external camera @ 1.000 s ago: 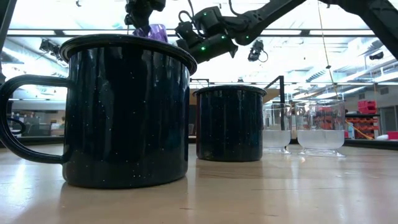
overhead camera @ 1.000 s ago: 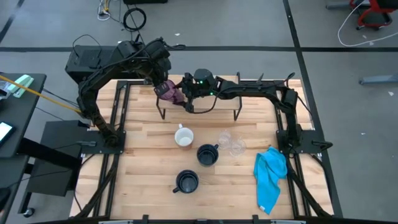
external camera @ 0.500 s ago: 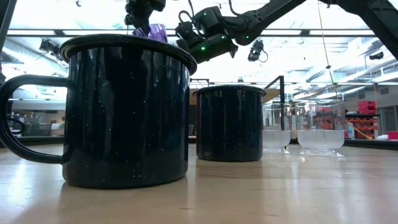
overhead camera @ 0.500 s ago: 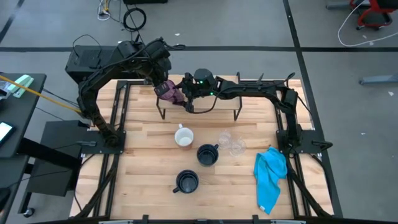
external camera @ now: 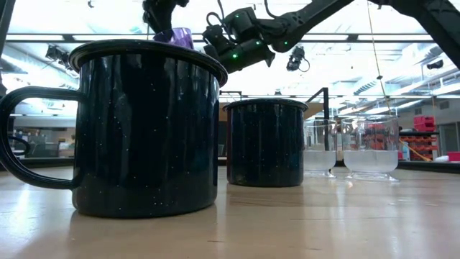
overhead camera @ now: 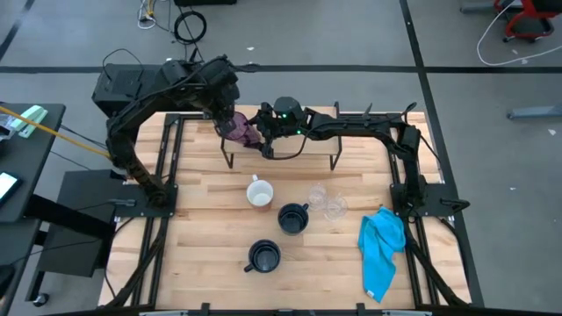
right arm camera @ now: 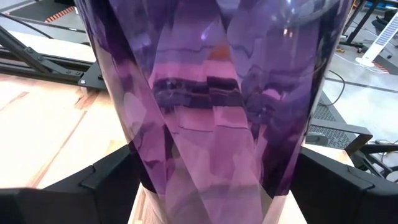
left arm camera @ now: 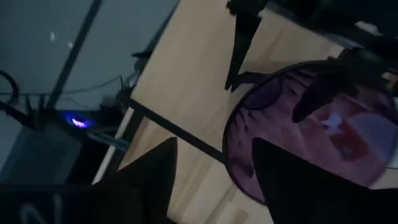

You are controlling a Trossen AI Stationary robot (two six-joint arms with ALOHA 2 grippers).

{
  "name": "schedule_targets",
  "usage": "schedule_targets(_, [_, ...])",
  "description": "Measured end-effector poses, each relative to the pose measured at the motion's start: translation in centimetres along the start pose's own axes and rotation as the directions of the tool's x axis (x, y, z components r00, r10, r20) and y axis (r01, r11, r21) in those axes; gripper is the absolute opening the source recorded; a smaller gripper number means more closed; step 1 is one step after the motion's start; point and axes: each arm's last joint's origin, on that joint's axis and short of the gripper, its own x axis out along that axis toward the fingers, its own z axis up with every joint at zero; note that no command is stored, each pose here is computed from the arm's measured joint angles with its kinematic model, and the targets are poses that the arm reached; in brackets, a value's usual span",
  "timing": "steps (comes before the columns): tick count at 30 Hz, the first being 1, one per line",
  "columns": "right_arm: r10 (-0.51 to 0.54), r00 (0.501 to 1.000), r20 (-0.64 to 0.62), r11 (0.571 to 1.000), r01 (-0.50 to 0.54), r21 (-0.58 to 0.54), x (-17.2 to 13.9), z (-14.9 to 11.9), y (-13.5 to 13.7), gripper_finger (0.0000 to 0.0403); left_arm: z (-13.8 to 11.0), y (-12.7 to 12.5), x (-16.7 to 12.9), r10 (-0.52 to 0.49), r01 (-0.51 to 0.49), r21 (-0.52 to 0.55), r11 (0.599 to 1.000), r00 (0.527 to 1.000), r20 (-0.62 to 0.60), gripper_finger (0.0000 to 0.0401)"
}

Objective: Stack small to large cups/mugs on shelf
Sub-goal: Put the violet cup on the shelf

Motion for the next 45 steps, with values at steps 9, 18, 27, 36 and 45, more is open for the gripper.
schedule_targets(9, [-0.016, 1.0, 0.014, 1.0, 0.016, 0.018, -0.7, 0.4, -0.7, 0.0353, -1.8, -0.4, -5.7, 0.002, -0.013, 0.036, 0.999, 0.957, 0.29, 0.0228])
schedule_targets(18, [0.012, 0.999, 0.044, 0.995, -0.016, 0.1, -1.1, -0.3, -1.8, 0.035, -4.8, -3.6, -7.7, -0.083, 0.003, 0.145, 0.989, 0.833, 0.546, 0.0192])
schedule_targets(27, [0.011, 0.989, 0.148, 0.995, -0.025, 0.096, -0.5, 0.8, -0.9, 0.0351, -10.3, -4.7, -5.2, -0.111, 0.027, 0.13, 0.991, 0.701, 0.704, 0.0167])
schedule_targets(36, [-0.018, 0.968, 0.252, 0.99, -0.018, 0.139, 0.2, 1.8, 0.1, 0.0353, -14.5, -5.1, -2.8, -0.114, 0.069, 0.091, 0.993, 0.603, 0.79, 0.016])
schedule_targets(45, [-0.069, 0.967, 0.244, 0.985, 0.028, 0.169, 2.4, 0.4, 1.6, 0.0353, -17.4, -5.9, -0.6, -0.153, 0.154, 0.082, 0.985, 0.536, 0.83, 0.0156])
